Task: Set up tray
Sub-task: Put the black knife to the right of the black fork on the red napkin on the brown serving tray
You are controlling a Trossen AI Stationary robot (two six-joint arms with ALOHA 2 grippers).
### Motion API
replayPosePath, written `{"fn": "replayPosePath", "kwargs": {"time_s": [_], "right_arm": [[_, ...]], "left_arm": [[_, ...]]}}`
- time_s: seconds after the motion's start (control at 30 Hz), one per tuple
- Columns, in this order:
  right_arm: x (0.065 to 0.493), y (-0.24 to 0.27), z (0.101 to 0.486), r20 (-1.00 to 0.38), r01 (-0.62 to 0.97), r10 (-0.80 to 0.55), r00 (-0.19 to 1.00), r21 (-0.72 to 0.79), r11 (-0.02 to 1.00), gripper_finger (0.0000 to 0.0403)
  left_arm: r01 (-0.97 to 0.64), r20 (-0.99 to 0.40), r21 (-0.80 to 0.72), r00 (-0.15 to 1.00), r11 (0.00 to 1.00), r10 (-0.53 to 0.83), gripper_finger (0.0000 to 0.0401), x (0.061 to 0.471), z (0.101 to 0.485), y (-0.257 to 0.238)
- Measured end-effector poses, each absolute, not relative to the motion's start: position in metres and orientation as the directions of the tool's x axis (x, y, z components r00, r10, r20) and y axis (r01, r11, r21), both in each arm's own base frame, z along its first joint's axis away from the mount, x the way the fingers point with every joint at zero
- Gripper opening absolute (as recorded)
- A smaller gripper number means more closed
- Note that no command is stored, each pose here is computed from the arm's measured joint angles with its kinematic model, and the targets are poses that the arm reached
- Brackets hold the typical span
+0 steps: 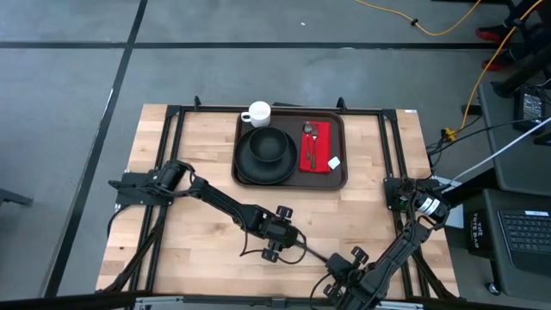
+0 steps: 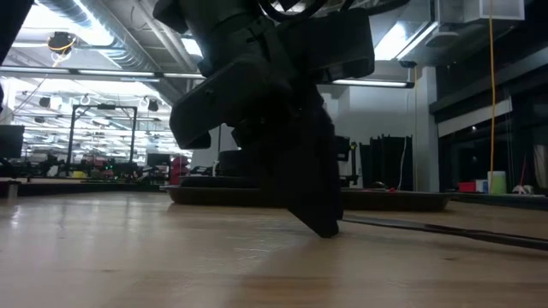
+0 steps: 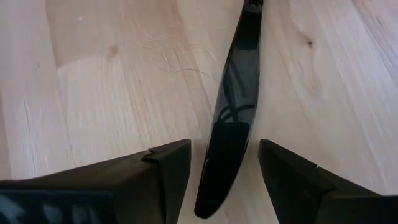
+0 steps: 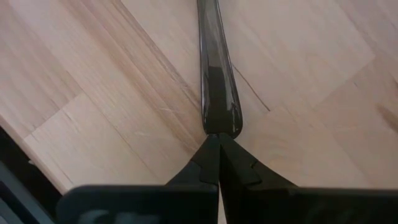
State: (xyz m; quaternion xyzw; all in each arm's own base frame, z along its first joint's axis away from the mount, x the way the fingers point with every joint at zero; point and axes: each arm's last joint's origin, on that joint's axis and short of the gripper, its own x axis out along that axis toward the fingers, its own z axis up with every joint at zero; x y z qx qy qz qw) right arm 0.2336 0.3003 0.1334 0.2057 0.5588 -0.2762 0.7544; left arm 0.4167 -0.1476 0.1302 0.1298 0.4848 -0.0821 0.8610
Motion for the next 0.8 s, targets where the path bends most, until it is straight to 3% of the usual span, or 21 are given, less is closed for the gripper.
{"fn": "replayPosePath", "kwargs": {"time_s": [0.17,0.53,0.8], "right_arm": [[0.2336,0.3003,0.1334,-0.957,0.647,-0.187,0.223,0.002,0.763,0.0],[0.2337,0.3002,0.1334,-0.957,0.647,-0.188,0.222,0.0,0.763,0.0],[0.2336,0.3,0.1334,-0.957,0.647,-0.189,0.221,-0.001,0.763,0.0]], "left_arm": [[0.285,-0.859,0.152,0.512,0.946,-0.016,0.0164,0.4164,0.1296,-0.1476],[0.309,-0.873,0.08,0.481,0.948,-0.083,0.0072,0.4178,0.1284,-0.1412],[0.331,-0.873,0.1,0.482,0.938,-0.077,0.0065,0.4174,0.1283,-0.1419]]}}
